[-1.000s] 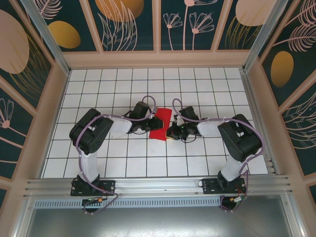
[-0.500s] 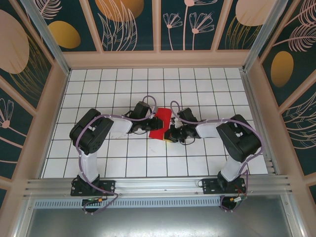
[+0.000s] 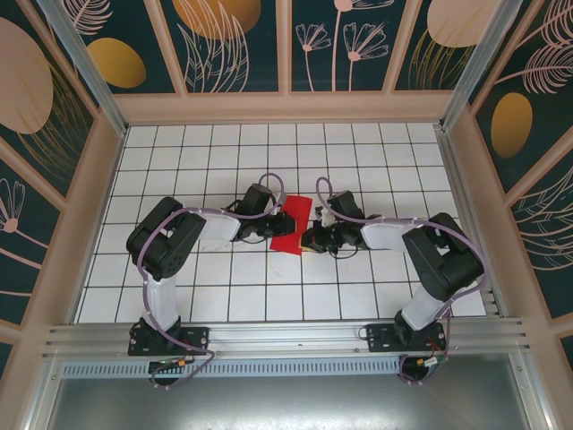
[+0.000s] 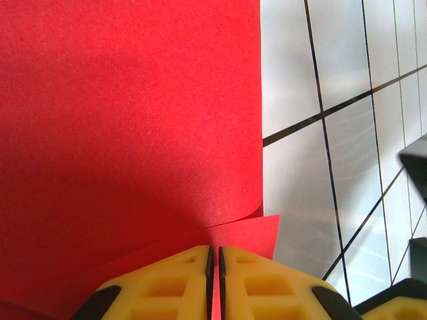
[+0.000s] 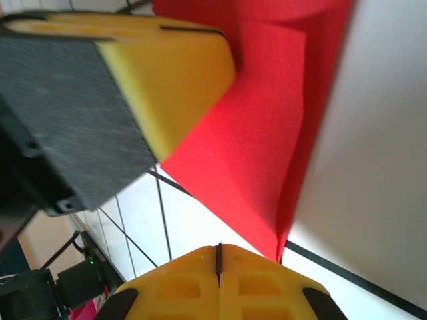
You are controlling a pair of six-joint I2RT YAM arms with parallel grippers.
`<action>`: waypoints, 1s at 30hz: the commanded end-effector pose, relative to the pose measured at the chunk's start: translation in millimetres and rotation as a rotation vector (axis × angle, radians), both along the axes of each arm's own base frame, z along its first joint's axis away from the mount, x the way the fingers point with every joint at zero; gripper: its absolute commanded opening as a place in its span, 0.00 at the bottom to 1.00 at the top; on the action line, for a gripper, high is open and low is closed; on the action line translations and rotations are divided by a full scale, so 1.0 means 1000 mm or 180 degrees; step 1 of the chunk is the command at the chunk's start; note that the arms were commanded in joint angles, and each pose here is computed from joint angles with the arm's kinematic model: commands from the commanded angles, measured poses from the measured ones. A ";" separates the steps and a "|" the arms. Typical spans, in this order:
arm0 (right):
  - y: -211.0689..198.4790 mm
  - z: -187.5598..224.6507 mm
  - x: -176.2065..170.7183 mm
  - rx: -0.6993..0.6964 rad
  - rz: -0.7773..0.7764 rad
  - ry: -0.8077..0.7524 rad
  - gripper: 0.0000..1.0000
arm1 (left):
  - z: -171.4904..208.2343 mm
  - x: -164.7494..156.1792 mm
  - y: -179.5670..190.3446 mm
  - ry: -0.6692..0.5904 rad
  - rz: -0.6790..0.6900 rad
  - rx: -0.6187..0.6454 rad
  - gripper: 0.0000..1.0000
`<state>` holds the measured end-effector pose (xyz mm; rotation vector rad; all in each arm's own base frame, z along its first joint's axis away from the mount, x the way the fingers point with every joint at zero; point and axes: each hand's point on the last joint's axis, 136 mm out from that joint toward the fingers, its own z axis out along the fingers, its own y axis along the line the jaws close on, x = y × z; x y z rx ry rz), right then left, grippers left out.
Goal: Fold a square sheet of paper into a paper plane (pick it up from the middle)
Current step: Fold the triangle a second time at the center of the table, then turn over the paper at the center of the table.
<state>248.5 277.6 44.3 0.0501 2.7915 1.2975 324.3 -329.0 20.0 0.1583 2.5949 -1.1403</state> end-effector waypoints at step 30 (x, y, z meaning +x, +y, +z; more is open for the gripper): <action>-0.022 -0.016 -0.025 -0.0164 -0.0114 0.0148 0.06 | -0.016 0.001 0.007 0.0072 0.0085 0.0149 0.14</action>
